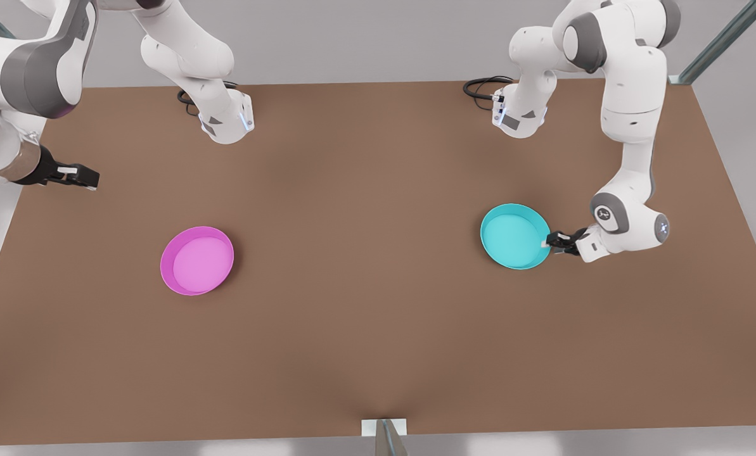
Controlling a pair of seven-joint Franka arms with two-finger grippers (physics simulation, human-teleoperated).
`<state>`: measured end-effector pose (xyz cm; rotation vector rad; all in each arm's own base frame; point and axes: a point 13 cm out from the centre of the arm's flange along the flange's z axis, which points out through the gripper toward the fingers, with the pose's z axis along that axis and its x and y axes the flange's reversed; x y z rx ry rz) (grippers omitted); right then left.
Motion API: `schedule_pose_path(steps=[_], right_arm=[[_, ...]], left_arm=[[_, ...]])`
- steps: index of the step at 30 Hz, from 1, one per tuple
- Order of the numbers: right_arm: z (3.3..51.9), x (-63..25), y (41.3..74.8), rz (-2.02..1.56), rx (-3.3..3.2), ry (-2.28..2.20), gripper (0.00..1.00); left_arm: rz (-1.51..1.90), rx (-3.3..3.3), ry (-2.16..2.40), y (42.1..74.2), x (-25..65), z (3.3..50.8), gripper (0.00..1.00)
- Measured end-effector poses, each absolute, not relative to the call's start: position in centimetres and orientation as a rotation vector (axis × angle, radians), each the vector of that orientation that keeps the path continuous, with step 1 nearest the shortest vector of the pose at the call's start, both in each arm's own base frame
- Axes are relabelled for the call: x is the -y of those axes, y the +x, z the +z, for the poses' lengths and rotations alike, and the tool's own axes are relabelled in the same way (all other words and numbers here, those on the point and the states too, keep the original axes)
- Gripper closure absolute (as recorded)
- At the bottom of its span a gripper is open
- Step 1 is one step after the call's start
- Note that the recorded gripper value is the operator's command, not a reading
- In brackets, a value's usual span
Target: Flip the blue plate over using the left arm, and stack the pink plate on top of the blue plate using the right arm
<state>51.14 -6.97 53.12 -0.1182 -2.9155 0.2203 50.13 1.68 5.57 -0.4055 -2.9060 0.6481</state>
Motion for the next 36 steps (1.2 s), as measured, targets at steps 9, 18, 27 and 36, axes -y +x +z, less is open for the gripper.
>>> schedule_pose_path(steps=[9, 18, 27, 36], right_arm=[[52.5, 7.0, 51.2, 0.217, 2.902, -0.116, 0.00], [51.9, 7.1, 51.4, 0.214, 2.896, -0.113, 0.00], [51.8, 7.1, 52.0, 0.223, 2.909, -0.104, 0.00], [51.3, 7.3, 52.3, 0.223, 2.908, -0.105, 0.00]], left_arm=[[0.647, 2.901, -0.471, 50.2, -1.1, 5.5, 0.56], [0.645, 2.880, -0.500, 49.9, -1.1, 4.6, 0.73], [0.644, 2.904, -0.511, 51.2, -1.2, 6.1, 0.79], [0.272, 2.908, -0.976, 62.6, 6.1, 20.8, 0.79]])
